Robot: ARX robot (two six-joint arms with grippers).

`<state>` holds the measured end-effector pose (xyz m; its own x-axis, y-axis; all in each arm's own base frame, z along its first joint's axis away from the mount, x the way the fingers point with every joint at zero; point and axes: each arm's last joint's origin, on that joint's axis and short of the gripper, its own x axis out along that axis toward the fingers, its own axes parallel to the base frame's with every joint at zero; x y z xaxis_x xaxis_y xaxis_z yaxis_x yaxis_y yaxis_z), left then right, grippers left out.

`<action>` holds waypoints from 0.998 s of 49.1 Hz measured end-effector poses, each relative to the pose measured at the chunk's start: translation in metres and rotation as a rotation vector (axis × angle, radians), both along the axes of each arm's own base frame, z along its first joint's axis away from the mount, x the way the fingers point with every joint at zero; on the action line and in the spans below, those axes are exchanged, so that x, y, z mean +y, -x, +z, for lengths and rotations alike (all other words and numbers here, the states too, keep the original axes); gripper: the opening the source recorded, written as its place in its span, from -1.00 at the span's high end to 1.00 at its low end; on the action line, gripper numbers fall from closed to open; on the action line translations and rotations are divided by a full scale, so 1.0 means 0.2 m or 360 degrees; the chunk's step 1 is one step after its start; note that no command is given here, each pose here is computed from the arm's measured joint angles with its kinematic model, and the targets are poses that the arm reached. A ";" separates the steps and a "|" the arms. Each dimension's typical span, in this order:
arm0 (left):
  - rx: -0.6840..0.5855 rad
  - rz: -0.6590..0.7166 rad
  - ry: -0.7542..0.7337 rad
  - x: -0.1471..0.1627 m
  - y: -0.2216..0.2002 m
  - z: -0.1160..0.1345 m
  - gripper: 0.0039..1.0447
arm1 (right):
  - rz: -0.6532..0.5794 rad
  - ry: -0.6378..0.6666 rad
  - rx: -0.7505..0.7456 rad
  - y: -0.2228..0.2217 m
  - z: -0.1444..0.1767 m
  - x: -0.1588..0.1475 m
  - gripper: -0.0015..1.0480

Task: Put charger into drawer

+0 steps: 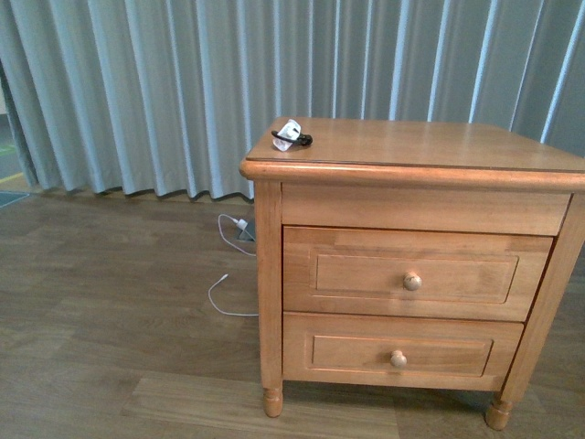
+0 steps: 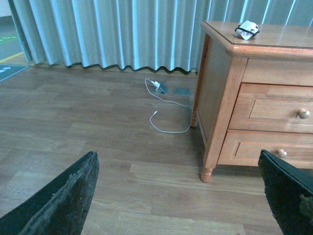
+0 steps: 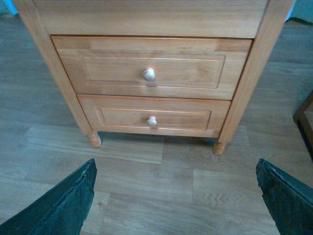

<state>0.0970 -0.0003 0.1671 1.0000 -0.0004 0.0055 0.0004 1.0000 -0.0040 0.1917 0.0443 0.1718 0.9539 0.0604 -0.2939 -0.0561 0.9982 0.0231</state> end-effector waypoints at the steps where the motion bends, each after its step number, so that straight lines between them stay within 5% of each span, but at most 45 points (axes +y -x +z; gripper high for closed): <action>1: 0.0000 0.0000 -0.0001 0.00 0.00 0.00 -0.89 | 0.0011 0.0008 0.0011 -0.04 0.00 0.02 -0.85; 49: 0.0000 0.0000 0.0000 0.00 0.00 0.00 -0.89 | 0.0111 0.0089 0.0063 -1.10 -0.38 0.45 -0.85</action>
